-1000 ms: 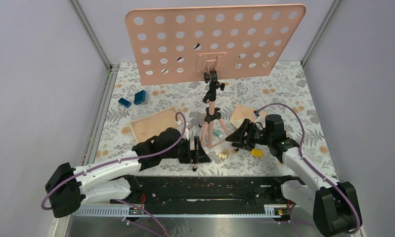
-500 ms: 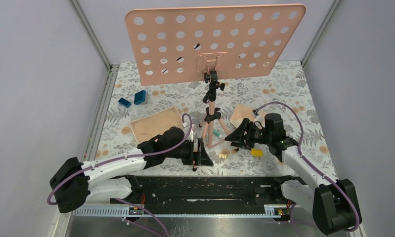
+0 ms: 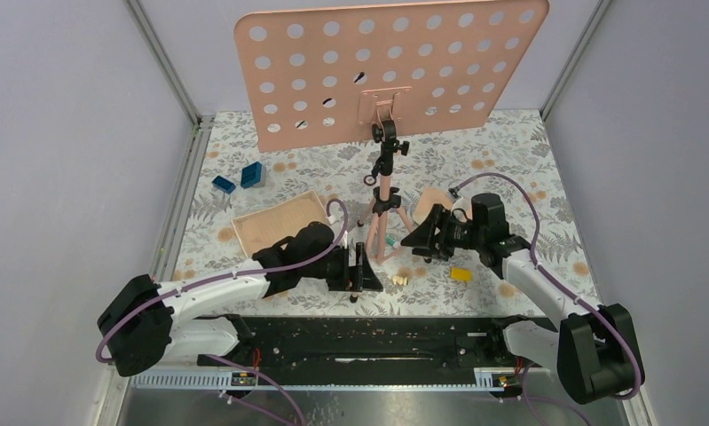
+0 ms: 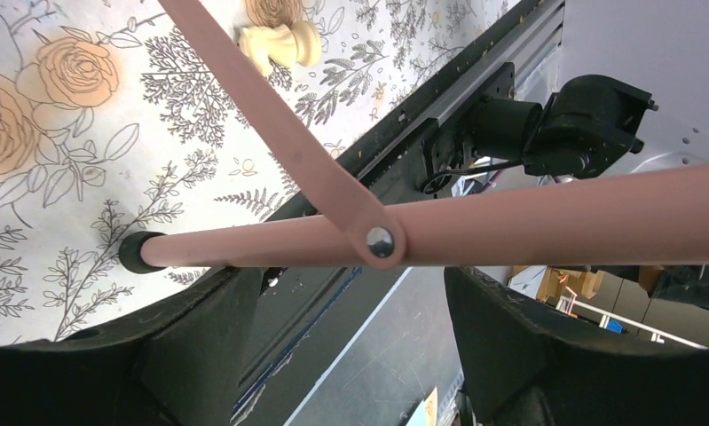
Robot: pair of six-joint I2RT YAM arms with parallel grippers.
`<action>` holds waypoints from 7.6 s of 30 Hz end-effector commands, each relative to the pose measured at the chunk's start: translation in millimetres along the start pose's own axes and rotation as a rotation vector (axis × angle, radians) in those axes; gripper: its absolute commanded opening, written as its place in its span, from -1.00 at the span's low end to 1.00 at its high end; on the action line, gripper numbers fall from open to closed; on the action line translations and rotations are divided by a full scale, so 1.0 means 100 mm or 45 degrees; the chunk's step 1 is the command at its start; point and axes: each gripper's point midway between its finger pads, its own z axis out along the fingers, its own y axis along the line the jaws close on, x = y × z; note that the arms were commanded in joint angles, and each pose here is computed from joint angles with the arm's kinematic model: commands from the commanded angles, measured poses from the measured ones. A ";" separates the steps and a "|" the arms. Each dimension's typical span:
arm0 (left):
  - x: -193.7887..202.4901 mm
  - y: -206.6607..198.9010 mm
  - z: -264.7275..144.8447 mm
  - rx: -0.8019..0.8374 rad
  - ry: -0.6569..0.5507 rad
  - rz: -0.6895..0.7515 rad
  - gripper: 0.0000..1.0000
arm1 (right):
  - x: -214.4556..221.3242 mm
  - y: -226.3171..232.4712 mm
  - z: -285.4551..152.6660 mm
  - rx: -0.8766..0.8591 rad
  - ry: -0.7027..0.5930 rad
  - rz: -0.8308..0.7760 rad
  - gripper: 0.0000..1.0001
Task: Place the letter into the envelope and seal it
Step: Move the distractor to the center of the board.
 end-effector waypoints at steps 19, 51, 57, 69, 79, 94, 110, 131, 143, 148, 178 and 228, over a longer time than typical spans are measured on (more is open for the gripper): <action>-0.31 -0.19 -0.32 -0.005 -0.179 0.115 0.56 | 0.09 0.28 -0.16 -0.068 0.107 -0.175 0.53; -0.71 0.34 -1.29 -0.328 -0.650 -0.084 0.61 | 0.09 0.82 0.54 -0.398 0.062 -0.010 0.44; -0.70 0.36 -1.28 -0.336 -0.645 -0.085 0.61 | 0.02 0.81 0.59 -0.382 0.014 0.005 0.45; -0.70 0.38 -1.27 -0.346 -0.646 -0.083 0.61 | -0.14 0.87 0.71 -0.385 -0.038 0.035 0.46; -0.75 0.41 -1.32 -0.383 -0.683 -0.099 0.61 | -0.04 0.57 0.51 -0.252 -0.209 0.118 0.51; -0.75 0.45 -1.36 -0.412 -0.709 -0.128 0.62 | 0.04 0.41 0.68 -0.188 -0.310 0.321 0.13; -0.76 0.46 -1.42 -0.442 -0.716 -0.112 0.62 | -0.08 0.40 1.01 -0.210 -0.312 0.364 0.13; -0.78 0.41 -1.43 -0.441 -0.705 -0.083 0.62 | -0.31 0.46 1.26 -0.206 -0.361 0.317 0.14; -0.76 0.43 -1.48 -0.457 -0.715 -0.078 0.62 | -0.53 0.58 1.45 -0.217 -0.393 0.271 0.17; -0.76 0.45 -1.51 -0.471 -0.726 -0.081 0.62 | -0.64 0.57 1.55 -0.218 -0.402 0.280 0.17; -0.75 0.51 -1.68 -0.551 -0.769 -0.096 0.63 | -1.59 0.56 1.89 -0.177 -0.538 0.251 0.35; -0.79 0.54 -1.58 -0.583 -0.738 -0.105 0.71 | -1.97 0.47 1.71 -0.122 -0.575 0.084 0.53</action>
